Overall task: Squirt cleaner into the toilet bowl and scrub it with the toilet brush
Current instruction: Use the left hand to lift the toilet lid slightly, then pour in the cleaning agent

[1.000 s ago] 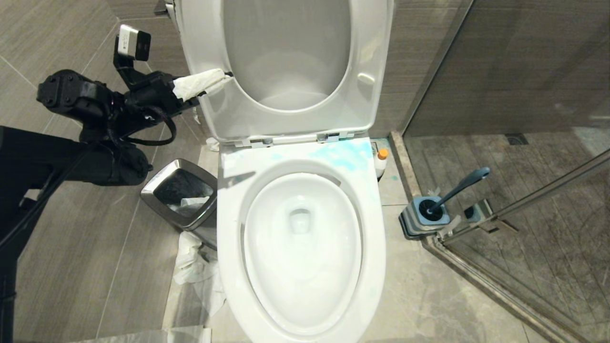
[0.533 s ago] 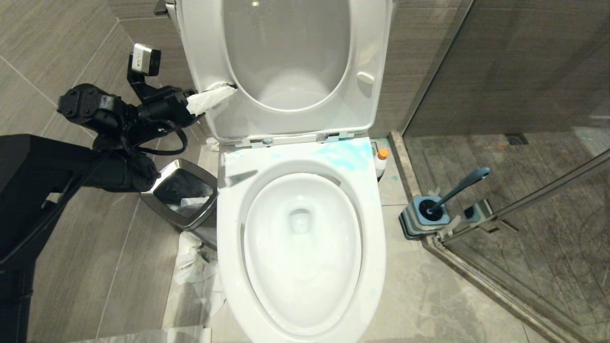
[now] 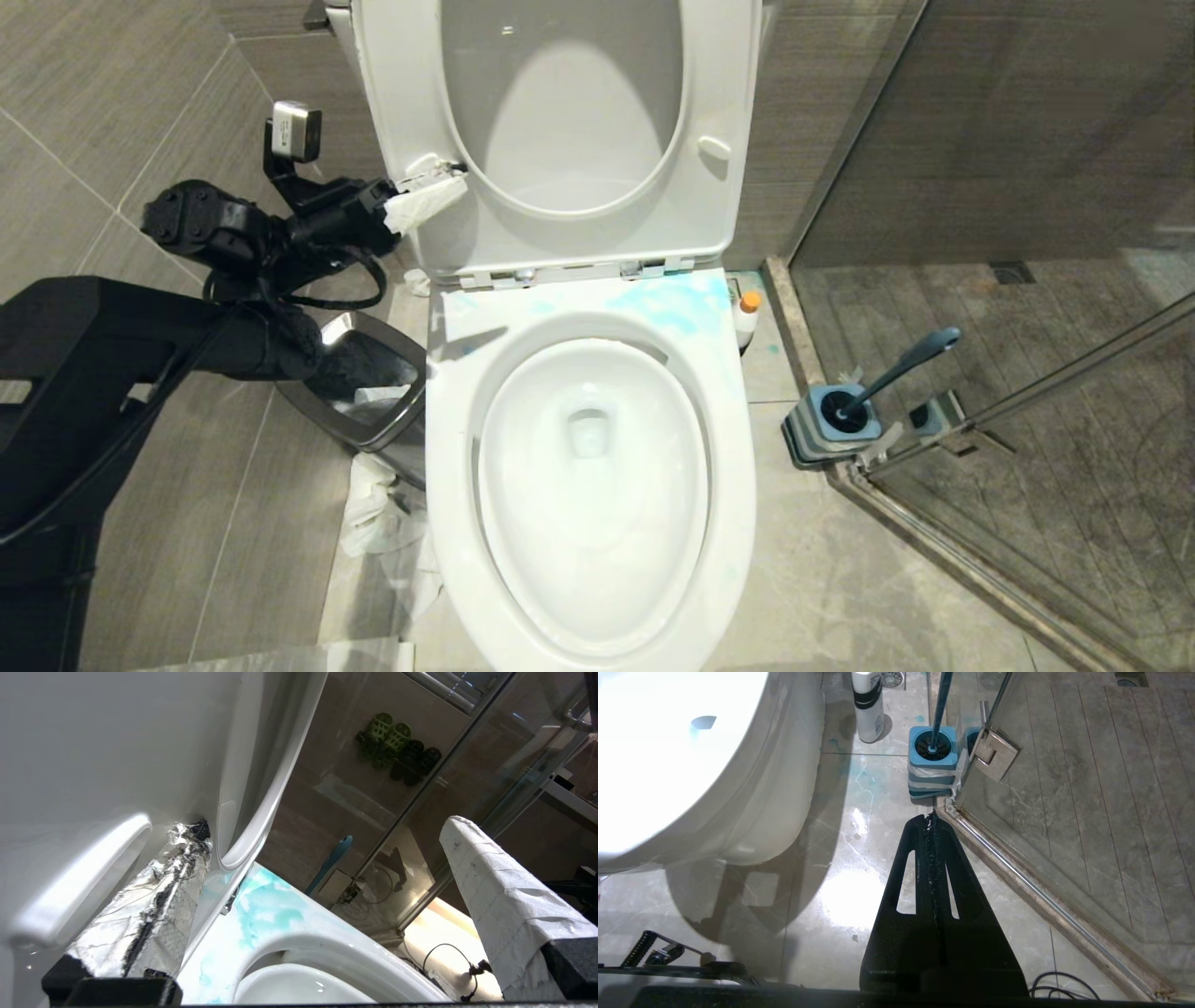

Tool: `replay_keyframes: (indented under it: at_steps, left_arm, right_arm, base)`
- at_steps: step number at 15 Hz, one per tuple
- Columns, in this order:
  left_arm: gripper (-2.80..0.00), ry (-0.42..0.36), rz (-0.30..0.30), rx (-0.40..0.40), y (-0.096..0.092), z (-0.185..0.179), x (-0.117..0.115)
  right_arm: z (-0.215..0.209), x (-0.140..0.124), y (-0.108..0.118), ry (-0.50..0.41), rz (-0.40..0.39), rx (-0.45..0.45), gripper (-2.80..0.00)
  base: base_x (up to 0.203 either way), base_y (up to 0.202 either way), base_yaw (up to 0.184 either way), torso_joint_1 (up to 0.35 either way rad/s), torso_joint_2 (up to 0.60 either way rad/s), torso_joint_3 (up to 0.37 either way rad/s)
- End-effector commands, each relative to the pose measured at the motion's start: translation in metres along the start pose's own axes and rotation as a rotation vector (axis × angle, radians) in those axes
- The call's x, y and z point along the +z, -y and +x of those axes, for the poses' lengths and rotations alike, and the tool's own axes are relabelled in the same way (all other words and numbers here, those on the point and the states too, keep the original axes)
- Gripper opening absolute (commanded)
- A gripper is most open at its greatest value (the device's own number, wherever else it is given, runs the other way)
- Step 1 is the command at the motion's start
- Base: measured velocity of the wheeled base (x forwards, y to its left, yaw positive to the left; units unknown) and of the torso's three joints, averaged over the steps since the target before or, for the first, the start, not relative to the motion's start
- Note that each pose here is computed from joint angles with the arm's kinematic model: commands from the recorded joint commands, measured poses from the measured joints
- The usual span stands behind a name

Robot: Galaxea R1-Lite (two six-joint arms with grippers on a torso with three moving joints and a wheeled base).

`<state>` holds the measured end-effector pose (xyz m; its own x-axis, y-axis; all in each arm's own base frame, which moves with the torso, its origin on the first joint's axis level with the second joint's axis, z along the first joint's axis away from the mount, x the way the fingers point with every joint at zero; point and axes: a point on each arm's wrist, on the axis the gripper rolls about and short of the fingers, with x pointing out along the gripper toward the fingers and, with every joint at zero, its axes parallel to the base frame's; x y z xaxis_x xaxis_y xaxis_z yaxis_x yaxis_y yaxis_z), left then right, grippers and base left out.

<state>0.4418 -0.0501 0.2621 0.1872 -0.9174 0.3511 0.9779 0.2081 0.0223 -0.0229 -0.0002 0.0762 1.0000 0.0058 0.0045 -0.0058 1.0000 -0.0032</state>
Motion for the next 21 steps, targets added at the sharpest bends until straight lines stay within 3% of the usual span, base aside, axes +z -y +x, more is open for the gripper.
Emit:
replay_keyframes:
  at_steps: [1,5,8,12,13,15,17,19,20,21]
  left_arm:
    - [0.0,-0.003,-0.005,-0.003,-0.001,0.0,-0.002]
    - [0.0,0.027,-0.034,0.009,0.011,0.002,0.016]
    - [0.0,0.067,-0.199,0.02,0.042,0.004,0.054]
    - [0.0,0.084,-0.551,0.035,0.105,-0.009,0.098]
    - [0.0,0.09,-0.664,0.041,0.121,-0.015,0.108]
    - [0.0,0.12,-0.988,0.079,0.147,-0.03,0.132]
    - [0.0,0.184,-1.315,0.241,0.141,-0.052,0.133]
    - [0.0,0.262,-1.579,0.445,0.126,-0.077,0.118]
    - [0.0,0.292,-1.644,0.529,0.123,-0.087,0.11]
    - [0.0,0.306,-1.589,0.601,0.122,-0.092,0.104]
  right_arm:
    - [0.0,0.0,0.0,0.0,-0.001,0.0,-2.8]
    - [0.0,0.0,0.0,0.0,-0.001,0.0,-2.8]
    - [0.0,0.0,0.0,0.0,0.0,0.0,-2.8]
    - [0.0,0.0,0.0,0.002,-0.001,0.0,-2.8]
    - [0.0,0.0,0.0,0.0,-0.001,0.0,-2.8]
    - [0.0,0.0,0.0,0.0,-0.001,0.0,-2.8]
    - [0.0,0.0,0.0,0.0,-0.001,0.0,-2.8]
    - [0.0,0.0,0.0,0.0,-0.001,0.0,-2.8]
    - [0.0,0.0,0.0,0.0,0.0,0.0,-2.8]
    - [0.0,0.0,0.0,0.0,-0.001,0.0,-2.8]
  base:
    - [0.0,0.0,0.0,0.0,0.0,0.0]
    - [0.0,0.0,0.0,0.0,0.0,0.0]
    - [0.0,0.0,0.0,0.0,0.0,0.0]
    - [0.0,0.0,0.0,0.0,0.0,0.0]
    - [0.0,0.0,0.0,0.0,0.0,0.0]
    - [0.0,0.0,0.0,0.0,0.0,0.0]
    - [0.0,0.0,0.0,0.0,0.0,0.0]
    - [0.0,0.0,0.0,0.0,0.0,0.0]
    - [0.0,0.0,0.0,0.0,0.0,0.0]
    - [0.0,0.0,0.0,0.0,0.0,0.0]
